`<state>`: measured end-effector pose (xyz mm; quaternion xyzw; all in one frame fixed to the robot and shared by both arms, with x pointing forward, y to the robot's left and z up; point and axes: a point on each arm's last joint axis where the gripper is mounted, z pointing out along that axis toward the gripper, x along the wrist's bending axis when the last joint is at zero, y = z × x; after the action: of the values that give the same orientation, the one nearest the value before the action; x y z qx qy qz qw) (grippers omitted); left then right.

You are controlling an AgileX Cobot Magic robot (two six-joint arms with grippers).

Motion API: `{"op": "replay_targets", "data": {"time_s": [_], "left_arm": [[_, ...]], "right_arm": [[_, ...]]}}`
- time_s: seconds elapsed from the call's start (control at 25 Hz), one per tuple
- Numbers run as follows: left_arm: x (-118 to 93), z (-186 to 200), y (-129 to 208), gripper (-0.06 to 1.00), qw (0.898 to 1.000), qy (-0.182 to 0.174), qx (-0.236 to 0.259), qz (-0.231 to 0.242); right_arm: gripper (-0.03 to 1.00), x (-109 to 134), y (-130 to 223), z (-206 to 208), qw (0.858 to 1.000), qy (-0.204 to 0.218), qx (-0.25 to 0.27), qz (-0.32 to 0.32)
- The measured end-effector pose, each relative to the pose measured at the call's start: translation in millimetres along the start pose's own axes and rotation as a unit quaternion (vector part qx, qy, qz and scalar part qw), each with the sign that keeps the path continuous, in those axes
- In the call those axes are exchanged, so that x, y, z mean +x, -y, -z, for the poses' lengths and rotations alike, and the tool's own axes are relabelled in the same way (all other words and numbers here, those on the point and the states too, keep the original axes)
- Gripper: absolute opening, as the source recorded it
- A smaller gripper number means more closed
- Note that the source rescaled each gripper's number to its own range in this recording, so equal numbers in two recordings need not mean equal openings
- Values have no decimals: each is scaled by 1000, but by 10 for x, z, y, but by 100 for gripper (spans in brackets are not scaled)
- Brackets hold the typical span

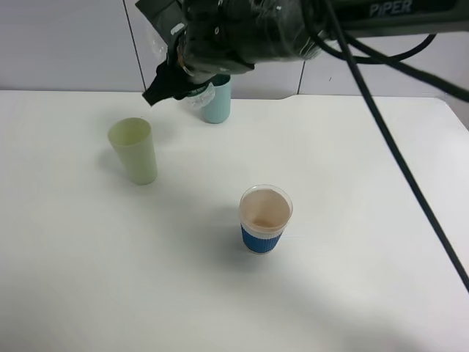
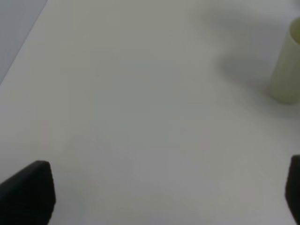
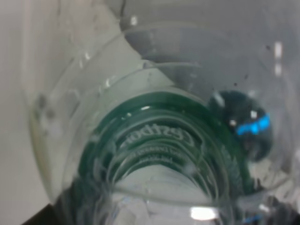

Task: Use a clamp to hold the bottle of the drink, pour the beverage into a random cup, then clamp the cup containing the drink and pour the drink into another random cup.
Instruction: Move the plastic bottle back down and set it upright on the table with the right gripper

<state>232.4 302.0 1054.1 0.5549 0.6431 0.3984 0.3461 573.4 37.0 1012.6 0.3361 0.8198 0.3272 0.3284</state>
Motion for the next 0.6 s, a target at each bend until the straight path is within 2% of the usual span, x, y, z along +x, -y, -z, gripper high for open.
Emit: {"op": "replay_targets", "data": {"time_s": [0.28,0.44,0.6], "left_arm": [[0,0,0,100,1000,0,0,0],[0,0,0,100,1000,0,0,0],[0,0,0,100,1000,0,0,0]], "right_arm": [[0,-264,-88,203,992,-13,17,-125],[0,-331,-124,298,993,-21,22,-112],[0,-313,-164,354,995,-49,14,-89]]}}
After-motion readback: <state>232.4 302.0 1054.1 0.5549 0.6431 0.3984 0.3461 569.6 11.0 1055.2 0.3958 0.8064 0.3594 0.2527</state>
